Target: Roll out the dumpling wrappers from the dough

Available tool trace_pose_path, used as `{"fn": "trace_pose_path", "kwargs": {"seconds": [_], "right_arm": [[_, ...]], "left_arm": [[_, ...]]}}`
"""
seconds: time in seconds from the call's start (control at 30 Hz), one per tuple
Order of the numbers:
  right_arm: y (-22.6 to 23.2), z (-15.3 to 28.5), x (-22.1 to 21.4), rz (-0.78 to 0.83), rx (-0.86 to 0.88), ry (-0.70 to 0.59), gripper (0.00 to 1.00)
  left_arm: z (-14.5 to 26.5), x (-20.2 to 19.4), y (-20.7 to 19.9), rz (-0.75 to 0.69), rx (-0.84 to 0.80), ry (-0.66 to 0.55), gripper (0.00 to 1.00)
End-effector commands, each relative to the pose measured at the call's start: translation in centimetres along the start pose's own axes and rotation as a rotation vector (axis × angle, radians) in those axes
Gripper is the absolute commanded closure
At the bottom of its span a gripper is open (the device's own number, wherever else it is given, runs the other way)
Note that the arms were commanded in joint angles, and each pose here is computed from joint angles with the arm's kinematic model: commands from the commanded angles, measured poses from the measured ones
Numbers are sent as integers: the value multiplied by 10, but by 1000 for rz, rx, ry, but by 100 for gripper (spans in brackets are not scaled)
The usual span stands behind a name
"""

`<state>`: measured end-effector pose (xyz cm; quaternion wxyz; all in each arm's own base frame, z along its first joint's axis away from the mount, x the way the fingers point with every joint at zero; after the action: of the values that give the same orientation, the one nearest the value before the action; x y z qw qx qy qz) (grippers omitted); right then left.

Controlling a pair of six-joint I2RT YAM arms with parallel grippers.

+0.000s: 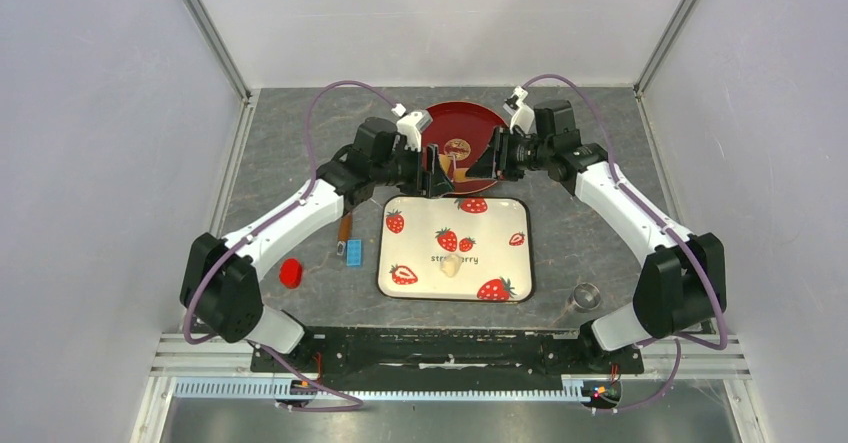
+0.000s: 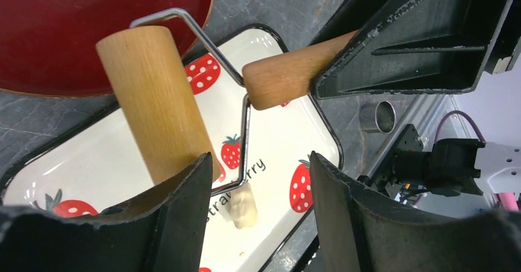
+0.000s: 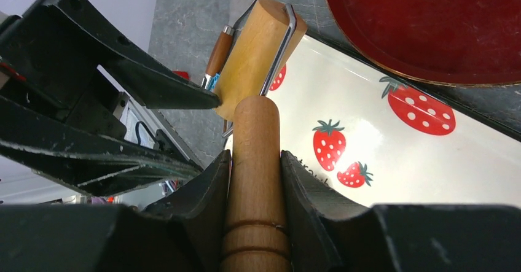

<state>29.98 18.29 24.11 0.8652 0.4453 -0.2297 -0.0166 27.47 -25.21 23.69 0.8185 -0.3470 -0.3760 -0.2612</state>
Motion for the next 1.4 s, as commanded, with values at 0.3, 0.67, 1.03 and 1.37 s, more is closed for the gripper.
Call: {"fn": "trace_pose_path", "kwargs": {"seconds": [0.3,0.67,1.03,1.37], "right_arm": [[35,16,12,82,134,-78,100],[41,19,13,59,166,-100,100],[34,18,15,-29,143,-118,35],[30,14,22,-72,89,-57,2]], "left_arm": [[0,5,-13,-71,-60,63,32],[-15,-7,-10,-100,-56,143,40],[-2,-3,5,-208,152,105,98],[25,2,6,-549,425,43,98]]}}
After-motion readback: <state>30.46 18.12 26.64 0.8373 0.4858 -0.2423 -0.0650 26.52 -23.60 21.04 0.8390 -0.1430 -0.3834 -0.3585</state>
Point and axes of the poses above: each gripper's point midway between its finger pads, its own z axis back along the fingers, its own y axis along the line the jaws close on, x = y × z, the point moved 7 cm from there along z, back along the fingers, and after that the axes turned 11 degrees about -z, right-handed, at the moved point
